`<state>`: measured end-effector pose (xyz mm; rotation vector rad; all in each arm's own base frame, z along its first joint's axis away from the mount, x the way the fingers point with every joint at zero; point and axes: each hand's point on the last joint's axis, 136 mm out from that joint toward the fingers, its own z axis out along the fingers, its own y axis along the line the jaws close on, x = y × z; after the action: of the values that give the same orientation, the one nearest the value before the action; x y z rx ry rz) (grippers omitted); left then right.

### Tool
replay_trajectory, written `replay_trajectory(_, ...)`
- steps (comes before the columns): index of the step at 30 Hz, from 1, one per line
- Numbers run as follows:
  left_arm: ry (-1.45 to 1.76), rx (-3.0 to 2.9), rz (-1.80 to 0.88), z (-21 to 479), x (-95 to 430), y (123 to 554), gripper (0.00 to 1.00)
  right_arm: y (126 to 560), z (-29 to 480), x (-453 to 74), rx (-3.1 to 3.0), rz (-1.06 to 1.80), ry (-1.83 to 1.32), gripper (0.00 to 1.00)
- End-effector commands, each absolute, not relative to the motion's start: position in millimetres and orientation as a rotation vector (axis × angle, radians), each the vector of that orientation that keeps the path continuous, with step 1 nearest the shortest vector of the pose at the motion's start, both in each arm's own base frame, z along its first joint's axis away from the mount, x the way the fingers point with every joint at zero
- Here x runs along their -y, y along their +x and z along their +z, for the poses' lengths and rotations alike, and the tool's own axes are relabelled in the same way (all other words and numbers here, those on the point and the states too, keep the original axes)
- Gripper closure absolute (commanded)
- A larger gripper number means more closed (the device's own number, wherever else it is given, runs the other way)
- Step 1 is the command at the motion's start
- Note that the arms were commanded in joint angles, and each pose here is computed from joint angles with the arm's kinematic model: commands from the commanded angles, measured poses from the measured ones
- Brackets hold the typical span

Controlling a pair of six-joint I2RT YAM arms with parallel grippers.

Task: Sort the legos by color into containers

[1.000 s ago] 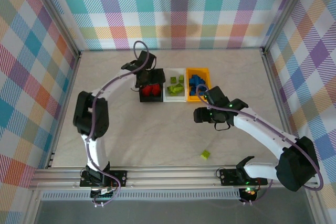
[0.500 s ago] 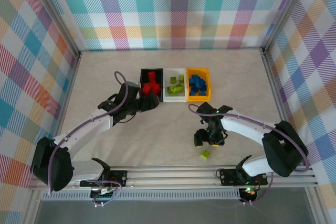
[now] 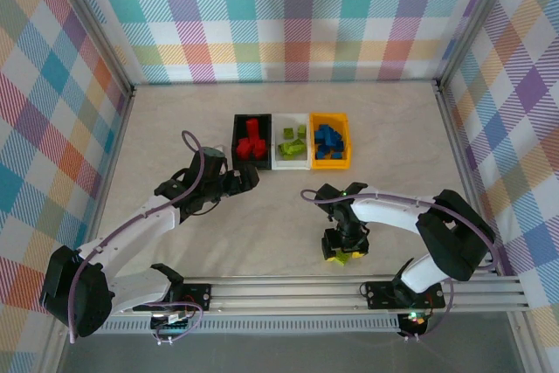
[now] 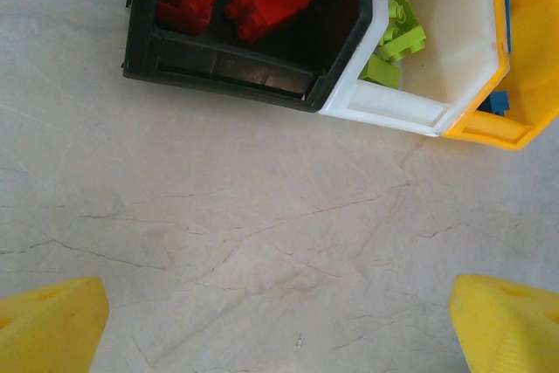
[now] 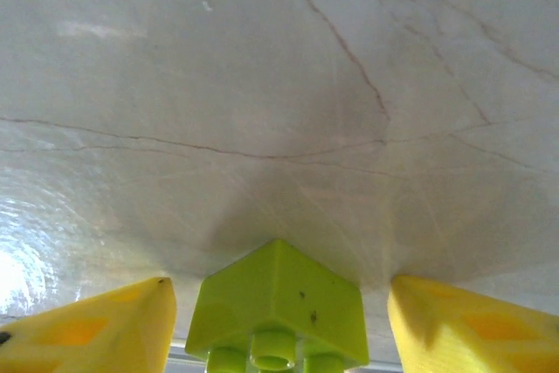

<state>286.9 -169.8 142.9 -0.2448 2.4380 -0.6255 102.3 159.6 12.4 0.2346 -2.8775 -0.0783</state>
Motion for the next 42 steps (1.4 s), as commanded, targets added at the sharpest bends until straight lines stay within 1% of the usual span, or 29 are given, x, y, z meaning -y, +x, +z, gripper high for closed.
replay_trajectory(1,-0.261,-2.442,-0.598,139,164,286,0.0,89,7,-162,2.826,-0.105,0.215,0.4)
replay_trajectory(6,-0.277,-2.448,-0.571,136,159,284,0.0,92,12,-168,2.842,-0.147,0.237,0.54)
replay_trajectory(10,-0.291,-2.451,-0.548,134,153,283,0.0,102,25,-177,2.89,-0.205,0.26,0.61)
replay_trajectory(13,-0.299,-2.452,-0.52,134,147,281,0.0,122,48,-191,2.975,-0.275,0.309,0.65)
replay_trajectory(16,-0.319,-2.442,-0.502,134,139,278,0.0,159,78,-215,3.096,-0.401,0.349,0.65)
replay_trajectory(19,-0.341,-2.422,-0.5,134,133,274,0.0,215,107,-245,3.248,-0.545,0.375,0.65)
replay_trajectory(22,-0.354,-2.392,-0.512,139,129,271,0.0,280,129,-272,3.384,-0.652,0.351,0.65)
replay_trajectory(24,-0.361,-2.38,-0.504,143,126,269,0.0,323,141,-282,3.486,-0.666,0.335,0.64)
replay_trajectory(26,-0.363,-2.362,-0.487,148,122,269,0.0,364,148,-289,3.593,-0.598,0.349,0.63)
replay_trajectory(29,-0.382,-2.325,-0.467,155,115,268,0.0,411,150,-300,3.646,-0.569,0.332,0.61)
replay_trajectory(34,-0.394,-2.246,-0.411,161,101,272,0.0,465,141,-303,3.675,-0.513,0.217,0.59)
replay_trajectory(38,-0.435,-2.22,-0.38,160,91,278,0.0,491,133,-299,3.682,-0.426,0.165,0.56)
replay_trajectory(39,-0.465,-2.22,-0.372,158,86,280,0.0,495,132,-299,3.684,-0.428,0.158,0.53)
replay_trajectory(42,-0.568,-2.219,-0.377,153,70,289,0.0,504,142,-303,3.706,-0.494,0.174,0.34)
